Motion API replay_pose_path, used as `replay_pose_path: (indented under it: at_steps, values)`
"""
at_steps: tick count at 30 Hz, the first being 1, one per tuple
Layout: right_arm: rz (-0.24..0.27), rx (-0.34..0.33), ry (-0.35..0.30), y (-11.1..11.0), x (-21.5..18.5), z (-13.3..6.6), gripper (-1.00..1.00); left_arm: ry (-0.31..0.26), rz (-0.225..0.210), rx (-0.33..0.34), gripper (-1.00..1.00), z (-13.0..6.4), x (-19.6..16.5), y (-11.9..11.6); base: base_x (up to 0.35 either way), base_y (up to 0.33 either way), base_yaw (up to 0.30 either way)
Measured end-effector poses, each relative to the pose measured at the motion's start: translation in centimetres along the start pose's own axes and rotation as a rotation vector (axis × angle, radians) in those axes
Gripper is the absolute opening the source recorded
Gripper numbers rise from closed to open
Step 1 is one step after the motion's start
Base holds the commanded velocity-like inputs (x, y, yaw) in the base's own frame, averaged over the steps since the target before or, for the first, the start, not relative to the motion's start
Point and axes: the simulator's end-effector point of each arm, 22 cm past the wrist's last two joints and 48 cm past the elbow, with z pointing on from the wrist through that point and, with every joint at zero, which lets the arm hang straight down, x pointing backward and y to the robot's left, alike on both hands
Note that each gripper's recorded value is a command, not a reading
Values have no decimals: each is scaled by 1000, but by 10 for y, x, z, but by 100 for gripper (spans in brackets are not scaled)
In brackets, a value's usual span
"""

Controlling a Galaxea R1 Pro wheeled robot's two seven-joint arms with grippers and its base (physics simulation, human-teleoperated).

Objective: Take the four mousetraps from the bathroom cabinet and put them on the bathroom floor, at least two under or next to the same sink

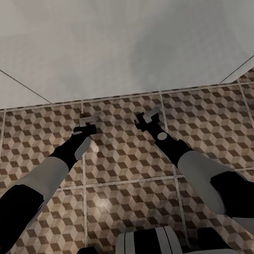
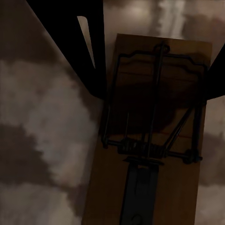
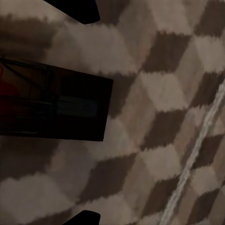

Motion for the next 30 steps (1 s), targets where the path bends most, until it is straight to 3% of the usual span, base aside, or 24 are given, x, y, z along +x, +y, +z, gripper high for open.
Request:
replay_pose_path:
  at_steps: [26, 27, 30]
  values:
    - [0, -1, 1, 1, 1, 0, 100, -3, -8, 6, -100, 0, -2, -2, 0, 0, 0]
    - [0, -1, 1, 1, 1, 0, 100, -3, -7, 6, 100, 0, -2, -2, 0, 0, 0]
    - [0, -1, 2, 1, 2, 0, 100, -1, -11, 6, 100, 0, -1, -3, 0, 0, 0]
